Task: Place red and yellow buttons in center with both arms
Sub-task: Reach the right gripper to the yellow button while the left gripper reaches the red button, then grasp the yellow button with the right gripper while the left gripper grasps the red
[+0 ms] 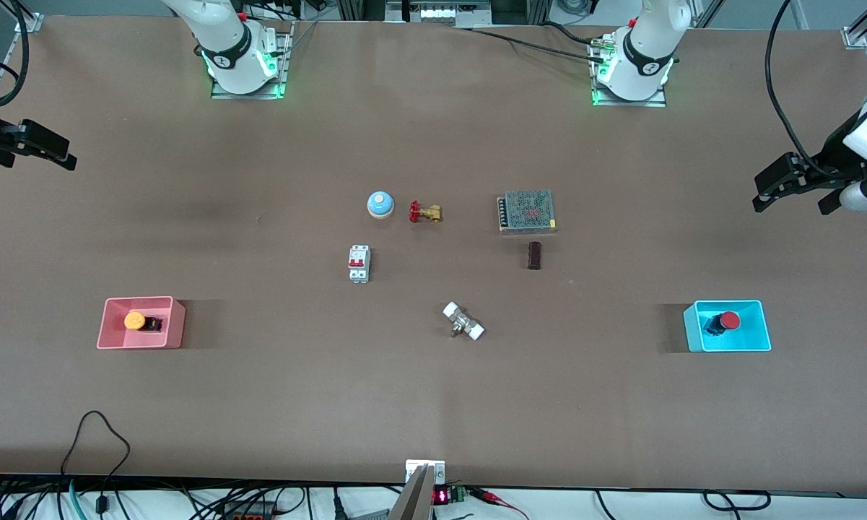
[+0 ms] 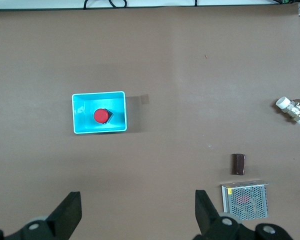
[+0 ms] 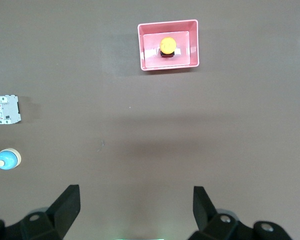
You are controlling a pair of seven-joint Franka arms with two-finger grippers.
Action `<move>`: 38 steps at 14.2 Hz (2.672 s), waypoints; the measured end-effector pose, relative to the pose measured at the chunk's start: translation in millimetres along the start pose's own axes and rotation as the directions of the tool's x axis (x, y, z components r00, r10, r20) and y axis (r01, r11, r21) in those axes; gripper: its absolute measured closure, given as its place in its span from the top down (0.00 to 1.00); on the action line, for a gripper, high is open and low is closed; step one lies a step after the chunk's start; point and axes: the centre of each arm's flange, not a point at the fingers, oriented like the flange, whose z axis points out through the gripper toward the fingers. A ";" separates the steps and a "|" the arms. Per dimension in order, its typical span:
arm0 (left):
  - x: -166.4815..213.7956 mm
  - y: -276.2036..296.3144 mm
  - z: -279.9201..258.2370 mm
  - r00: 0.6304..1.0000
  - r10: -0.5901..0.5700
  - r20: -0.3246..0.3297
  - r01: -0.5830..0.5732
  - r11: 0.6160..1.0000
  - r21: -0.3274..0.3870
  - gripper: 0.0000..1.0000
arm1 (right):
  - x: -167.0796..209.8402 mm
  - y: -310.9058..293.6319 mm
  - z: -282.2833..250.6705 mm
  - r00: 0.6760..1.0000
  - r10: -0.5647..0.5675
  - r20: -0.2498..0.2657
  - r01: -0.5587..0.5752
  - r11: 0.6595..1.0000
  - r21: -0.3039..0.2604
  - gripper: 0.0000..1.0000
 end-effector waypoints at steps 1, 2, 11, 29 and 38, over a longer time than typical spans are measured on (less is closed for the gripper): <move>0.0 0.0 0.0 1.000 0.000 0.000 0.000 1.000 0.000 1.00 | -0.4 0.0 0.3 1.000 0.000 0.003 0.000 1.000 0.000 1.00; 0.0 0.0 0.0 1.000 0.000 0.000 0.000 1.000 0.000 1.00 | -1.1 0.0 0.9 1.000 0.000 0.010 0.000 1.000 0.000 1.00; 11.8 -38.6 53.5 0.996 -0.059 0.071 0.059 0.998 0.002 1.00 | 48.6 3.5 72.0 1.000 0.005 0.000 -0.005 1.000 -0.016 1.00; 61.6 -117.8 307.6 0.990 -0.103 0.096 0.101 0.995 0.024 1.00 | 176.4 37.0 347.0 0.995 -0.083 -0.062 0.075 0.991 -0.110 1.00; 55.0 -132.0 371.4 0.991 -0.069 0.118 0.064 0.997 0.043 0.96 | 178.4 33.0 362.9 0.990 -0.135 -0.044 0.129 0.986 -0.110 1.00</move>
